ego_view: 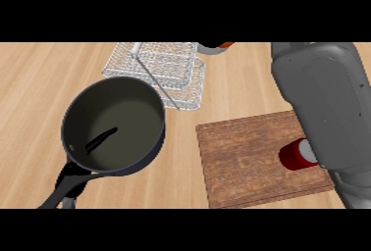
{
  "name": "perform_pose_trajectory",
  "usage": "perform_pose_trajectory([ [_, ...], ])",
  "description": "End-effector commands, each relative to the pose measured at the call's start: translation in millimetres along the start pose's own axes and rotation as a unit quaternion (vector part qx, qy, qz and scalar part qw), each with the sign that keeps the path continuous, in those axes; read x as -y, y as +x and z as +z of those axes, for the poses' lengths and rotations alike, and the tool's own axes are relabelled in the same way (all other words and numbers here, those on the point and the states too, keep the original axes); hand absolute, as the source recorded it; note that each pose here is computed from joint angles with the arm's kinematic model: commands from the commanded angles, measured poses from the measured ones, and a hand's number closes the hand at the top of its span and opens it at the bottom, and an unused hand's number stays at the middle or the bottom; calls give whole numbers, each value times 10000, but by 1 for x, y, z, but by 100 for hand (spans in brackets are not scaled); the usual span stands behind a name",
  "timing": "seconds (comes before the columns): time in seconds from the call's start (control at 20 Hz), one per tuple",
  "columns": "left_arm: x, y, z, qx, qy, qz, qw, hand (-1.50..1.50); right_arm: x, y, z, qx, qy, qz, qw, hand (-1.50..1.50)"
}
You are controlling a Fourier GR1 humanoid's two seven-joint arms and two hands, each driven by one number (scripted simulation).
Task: Pick the squash from the cutting board and place it in the tiered basket
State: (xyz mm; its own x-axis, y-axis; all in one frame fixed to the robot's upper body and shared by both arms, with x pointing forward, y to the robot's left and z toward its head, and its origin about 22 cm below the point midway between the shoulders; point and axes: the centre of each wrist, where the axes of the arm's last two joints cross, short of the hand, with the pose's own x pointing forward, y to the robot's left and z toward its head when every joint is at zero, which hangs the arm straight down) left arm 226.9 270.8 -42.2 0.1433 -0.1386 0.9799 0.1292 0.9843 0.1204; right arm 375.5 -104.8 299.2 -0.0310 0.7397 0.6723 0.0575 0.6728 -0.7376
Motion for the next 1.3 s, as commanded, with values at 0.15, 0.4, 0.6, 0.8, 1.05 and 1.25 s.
perform_pose_trajectory([
  [0.15,28,38,-32,776,-480,33,9958,0,-11,45,-31,-165,106,-254,9995,150],
  [0.4,37,42,-39,772,-534,75,9956,0,-44,63,-41,-185,515,-40,9985,150],
  [0.6,35,43,-39,774,-607,150,9950,0,-61,55,-53,-191,656,-8,9977,150],
  [0.8,39,43,-40,879,-690,42,9937,0,-88,67,-51,-209,664,18,9976,150],
  [1.05,27,52,-48,803,-702,28,9943,0,-87,69,-56,-225,798,-433,9956,150],
  [1.25,41,47,-44,852,-694,-5,9939,0,-94,58,-62,-307,854,-786,9928,150],
])
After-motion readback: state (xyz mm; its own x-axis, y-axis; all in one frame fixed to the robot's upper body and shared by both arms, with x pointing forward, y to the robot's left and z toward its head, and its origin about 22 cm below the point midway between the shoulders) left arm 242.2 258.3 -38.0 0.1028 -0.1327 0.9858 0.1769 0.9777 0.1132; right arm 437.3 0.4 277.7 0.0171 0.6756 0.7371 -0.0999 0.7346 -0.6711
